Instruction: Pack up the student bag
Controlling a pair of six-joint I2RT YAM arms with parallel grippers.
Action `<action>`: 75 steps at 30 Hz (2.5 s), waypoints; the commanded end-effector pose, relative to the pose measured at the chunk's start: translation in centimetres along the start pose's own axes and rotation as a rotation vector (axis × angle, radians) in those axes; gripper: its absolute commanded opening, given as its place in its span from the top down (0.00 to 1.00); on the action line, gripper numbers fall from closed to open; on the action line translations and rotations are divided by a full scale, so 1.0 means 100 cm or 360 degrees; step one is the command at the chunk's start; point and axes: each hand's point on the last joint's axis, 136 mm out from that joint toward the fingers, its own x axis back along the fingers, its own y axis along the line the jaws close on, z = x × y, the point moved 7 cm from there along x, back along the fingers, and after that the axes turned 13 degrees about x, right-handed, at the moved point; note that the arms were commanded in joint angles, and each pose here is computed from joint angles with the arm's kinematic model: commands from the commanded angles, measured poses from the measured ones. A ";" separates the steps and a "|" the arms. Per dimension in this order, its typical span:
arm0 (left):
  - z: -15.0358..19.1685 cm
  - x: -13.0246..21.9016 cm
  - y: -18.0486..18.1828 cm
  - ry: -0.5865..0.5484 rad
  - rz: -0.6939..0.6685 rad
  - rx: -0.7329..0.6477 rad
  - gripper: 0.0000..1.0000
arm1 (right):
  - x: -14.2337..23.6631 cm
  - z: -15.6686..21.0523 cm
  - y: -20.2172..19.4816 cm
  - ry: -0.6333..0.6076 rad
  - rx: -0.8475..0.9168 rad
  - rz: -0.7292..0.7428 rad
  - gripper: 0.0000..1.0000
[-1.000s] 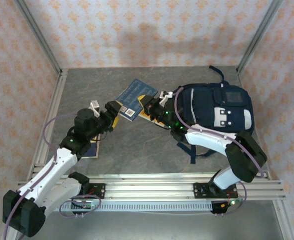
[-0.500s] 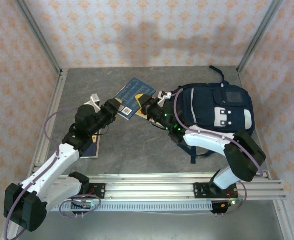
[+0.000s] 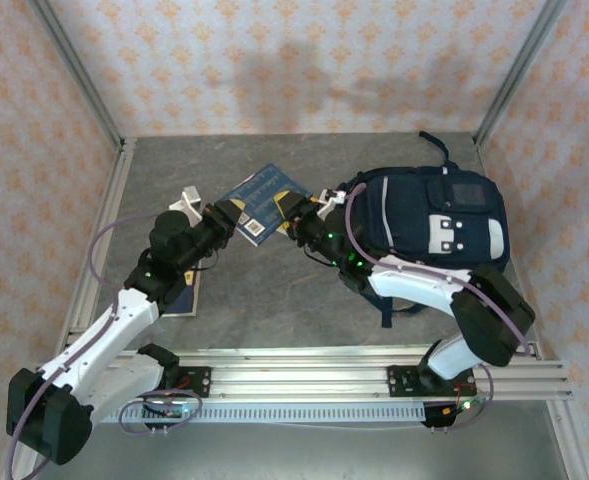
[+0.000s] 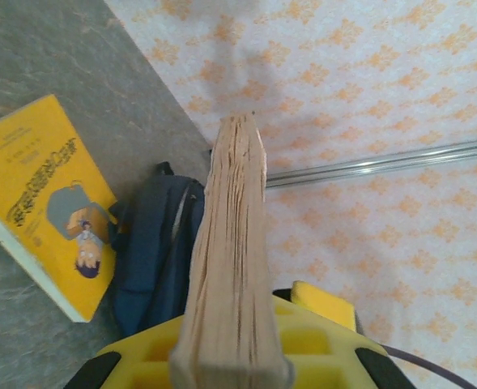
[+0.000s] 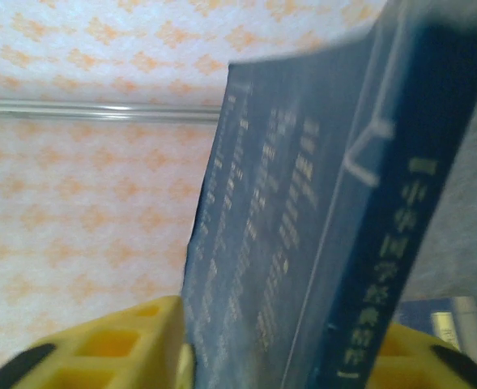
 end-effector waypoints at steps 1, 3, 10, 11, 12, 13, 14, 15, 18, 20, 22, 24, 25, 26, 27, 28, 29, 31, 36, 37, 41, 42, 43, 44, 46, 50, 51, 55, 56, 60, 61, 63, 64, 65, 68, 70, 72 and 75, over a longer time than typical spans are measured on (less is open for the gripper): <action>-0.002 0.015 -0.017 -0.0061 -0.0002 -0.0154 1.00 | 0.024 -0.013 -0.005 -0.0077 0.0338 0.0279 0.50; -0.002 0.020 -0.013 -0.0066 -0.0084 -0.0224 1.00 | 0.033 -0.019 -0.009 -0.0061 0.0472 0.0414 0.46; 0.001 0.023 0.011 0.0074 -0.0497 -0.0433 1.00 | 0.047 -0.055 -0.034 0.0276 0.0910 0.1074 0.47; 0.002 0.022 0.014 0.0101 -0.0523 -0.0439 1.00 | 0.047 -0.060 -0.038 0.0339 0.0984 0.1178 0.47; 0.004 0.021 0.017 0.0131 -0.0538 -0.0449 1.00 | 0.044 -0.064 -0.041 0.0412 0.1068 0.1271 0.47; 0.005 0.019 0.020 0.0159 -0.0550 -0.0459 1.00 | 0.044 -0.068 -0.046 0.0482 0.1160 0.1390 0.47; 0.006 0.019 0.022 0.0179 -0.0559 -0.0470 1.00 | 0.042 -0.073 -0.049 0.0512 0.1224 0.1468 0.47; 0.006 0.018 0.024 0.0192 -0.0577 -0.0483 1.00 | 0.040 -0.078 -0.053 0.0548 0.1295 0.1537 0.47; 0.007 0.015 0.028 0.0244 -0.0621 -0.0520 1.00 | 0.036 -0.101 -0.067 0.0556 0.1343 0.1733 0.51; 0.008 0.013 0.030 0.0277 -0.0636 -0.0533 1.00 | 0.034 -0.119 -0.079 0.0543 0.1292 0.1801 0.53; 0.009 0.012 0.031 0.0305 -0.0652 -0.0543 1.00 | 0.033 -0.136 -0.090 0.0516 0.1308 0.1898 0.55; 0.009 0.012 0.032 0.0322 -0.0659 -0.0553 1.00 | 0.031 -0.150 -0.099 0.0521 0.1367 0.2028 0.54; 0.010 0.012 0.033 0.0329 -0.0660 -0.0558 1.00 | 0.030 -0.156 -0.104 0.0531 0.1393 0.2102 0.50; 0.010 0.011 0.033 0.0334 -0.0660 -0.0559 1.00 | 0.029 -0.160 -0.109 0.0541 0.1410 0.2163 0.46; 0.010 0.011 0.034 0.0341 -0.0662 -0.0558 1.00 | 0.027 -0.165 -0.113 0.0547 0.1435 0.2230 0.43; 0.010 0.010 0.035 0.0350 -0.0662 -0.0556 1.00 | 0.026 -0.169 -0.119 0.0552 0.1464 0.2295 0.40; 0.011 0.009 0.036 0.0359 -0.0663 -0.0554 1.00 | 0.025 -0.172 -0.123 0.0564 0.1490 0.2339 0.38; 0.012 0.006 0.038 0.0383 -0.0663 -0.0548 1.00 | 0.020 -0.176 -0.133 0.0610 0.1510 0.2398 0.31; 0.012 0.003 0.039 0.0410 -0.0666 -0.0547 1.00 | 0.012 -0.179 -0.154 0.0740 0.1548 0.2492 0.26; 0.011 0.003 0.039 0.0411 -0.0665 -0.0545 1.00 | 0.012 -0.180 -0.159 0.0759 0.1529 0.2495 0.26; 0.010 0.002 0.039 0.0416 -0.0661 -0.0534 1.00 | 0.016 -0.182 -0.178 0.0816 0.1413 0.2454 0.33; 0.011 0.002 0.039 0.0421 -0.0660 -0.0532 1.00 | 0.017 -0.182 -0.184 0.0835 0.1361 0.2416 0.36; 0.011 0.002 0.039 0.0421 -0.0661 -0.0531 1.00 | 0.018 -0.182 -0.188 0.0855 0.1317 0.2384 0.41; 0.011 0.002 0.039 0.0422 -0.0660 -0.0530 1.00 | 0.018 -0.181 -0.191 0.0894 0.1274 0.2317 0.49; 0.010 0.002 0.040 0.0423 -0.0665 -0.0526 1.00 | 0.017 -0.177 -0.193 0.0955 0.1214 0.2161 0.65; 0.010 0.001 0.039 0.0422 -0.0654 -0.0516 1.00 | 0.019 -0.172 -0.170 0.0958 0.1189 0.1848 0.92; 0.010 0.000 0.039 0.0424 -0.0652 -0.0513 1.00 | 0.022 -0.173 -0.162 0.0933 0.1200 0.1796 0.98; 0.009 0.000 0.032 0.0424 -0.0645 -0.0527 1.00 | 0.034 -0.178 -0.119 0.0802 0.1333 0.1587 1.00; 0.009 0.000 0.030 0.0424 -0.0641 -0.0535 1.00 | 0.037 -0.177 -0.110 0.0777 0.1372 0.1513 1.00; 0.008 0.003 0.020 0.0411 -0.0632 -0.0575 1.00 | 0.051 -0.169 -0.074 0.0744 0.1538 0.1212 1.00; 0.007 0.004 0.017 0.0405 -0.0626 -0.0585 1.00 | 0.054 -0.166 -0.069 0.0754 0.1566 0.1159 1.00; 0.006 0.006 0.010 0.0399 -0.0608 -0.0600 1.00 | 0.059 -0.159 -0.060 0.0807 0.1595 0.1041 1.00; 0.007 0.006 0.007 0.0403 -0.0597 -0.0601 1.00 | 0.062 -0.154 -0.056 0.0833 0.1613 0.0970 1.00; 0.007 0.006 0.002 0.0412 -0.0574 -0.0604 1.00 | 0.064 -0.150 -0.052 0.0861 0.1627 0.0894 1.00; 0.009 0.003 -0.010 0.0448 -0.0491 -0.0608 1.00 | 0.073 -0.143 -0.035 0.0864 0.1629 0.0675 1.00; 0.009 0.000 -0.017 0.0463 -0.0446 -0.0613 1.00 | 0.081 -0.145 -0.025 0.0844 0.1570 0.0528 1.00; 0.009 -0.005 -0.022 0.0479 -0.0418 -0.0604 1.00 | 0.089 -0.147 -0.016 0.0824 0.1509 0.0346 1.00; 0.012 -0.016 -0.026 0.0538 -0.0358 -0.0551 1.00 | 0.099 -0.152 -0.004 0.0734 0.1412 0.0116 1.00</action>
